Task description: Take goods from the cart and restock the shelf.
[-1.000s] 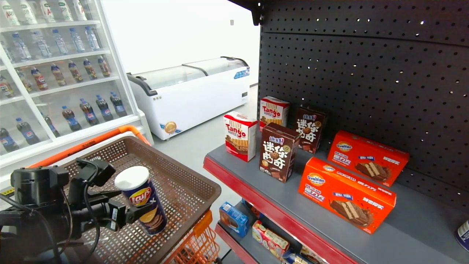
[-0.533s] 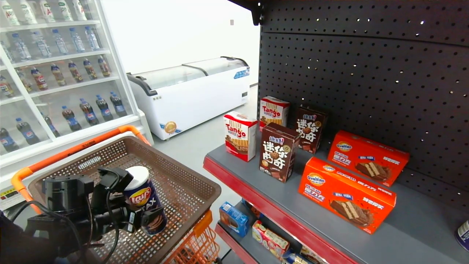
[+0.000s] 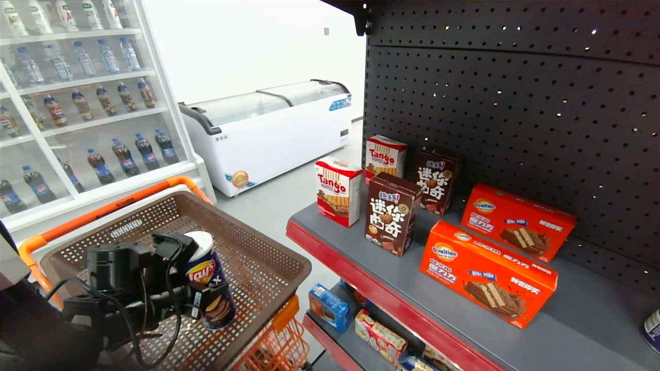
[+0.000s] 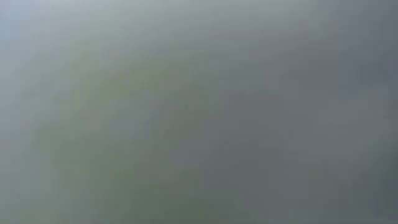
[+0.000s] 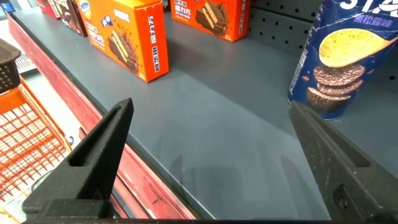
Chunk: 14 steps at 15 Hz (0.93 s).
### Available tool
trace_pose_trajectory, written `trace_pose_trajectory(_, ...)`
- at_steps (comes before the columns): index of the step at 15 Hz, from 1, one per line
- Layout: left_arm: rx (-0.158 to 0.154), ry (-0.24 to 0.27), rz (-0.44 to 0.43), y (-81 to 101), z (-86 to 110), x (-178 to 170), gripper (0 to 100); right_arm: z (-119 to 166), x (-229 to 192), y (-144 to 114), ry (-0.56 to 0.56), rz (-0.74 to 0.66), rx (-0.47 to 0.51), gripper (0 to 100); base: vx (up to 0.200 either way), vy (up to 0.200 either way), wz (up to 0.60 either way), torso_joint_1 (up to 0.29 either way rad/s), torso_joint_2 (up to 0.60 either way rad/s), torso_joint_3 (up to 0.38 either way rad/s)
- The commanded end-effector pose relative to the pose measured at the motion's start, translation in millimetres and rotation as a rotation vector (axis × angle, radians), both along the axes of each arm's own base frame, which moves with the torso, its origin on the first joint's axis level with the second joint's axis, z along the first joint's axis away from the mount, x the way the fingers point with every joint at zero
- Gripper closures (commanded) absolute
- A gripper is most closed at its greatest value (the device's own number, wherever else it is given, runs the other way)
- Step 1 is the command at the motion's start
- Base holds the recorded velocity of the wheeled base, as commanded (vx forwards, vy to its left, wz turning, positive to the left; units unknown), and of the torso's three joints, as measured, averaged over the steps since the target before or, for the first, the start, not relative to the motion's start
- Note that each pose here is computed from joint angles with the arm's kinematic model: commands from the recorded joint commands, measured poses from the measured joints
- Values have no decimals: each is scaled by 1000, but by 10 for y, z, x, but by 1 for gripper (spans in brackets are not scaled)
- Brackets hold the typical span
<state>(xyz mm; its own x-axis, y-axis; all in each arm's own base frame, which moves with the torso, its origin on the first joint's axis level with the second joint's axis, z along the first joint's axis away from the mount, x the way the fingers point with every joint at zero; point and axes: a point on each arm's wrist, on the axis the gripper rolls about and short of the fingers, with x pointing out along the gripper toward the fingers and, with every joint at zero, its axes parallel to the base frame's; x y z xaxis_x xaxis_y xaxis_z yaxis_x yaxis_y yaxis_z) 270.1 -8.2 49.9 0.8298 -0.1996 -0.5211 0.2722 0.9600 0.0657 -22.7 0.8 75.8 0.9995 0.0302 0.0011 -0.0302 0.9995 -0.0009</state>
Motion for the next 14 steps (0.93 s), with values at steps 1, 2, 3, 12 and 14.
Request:
trace_pose_trajectory(1, 4, 18, 4, -4, -25, 7, 100, 0, 0, 0, 0, 0, 1, 0, 0, 0, 0, 0, 0, 0)
trace_pose_trajectory(2, 3, 50, 1, -20, -40, -25, 100, 0, 0, 0, 0, 0, -1, 0, 0, 0, 0, 0, 0, 0)
trace_pose_trajectory(3, -11, 52, 10, -20, 13, -34, 100, 0, 0, 0, 0, 0, 1, 0, 0, 0, 0, 0, 0, 0)
trace_pose_trajectory(12, -129, -18, 65, -78, 1261, -799, 100, 0, 0, 0, 0, 0, -1, 0, 0, 0, 0, 0, 0, 0)
trace_pose_trajectory(14, -148, -10, 37, -60, 1365, -1086, 100, 0, 0, 0, 0, 0, 1, 0, 0, 0, 0, 0, 0, 0)
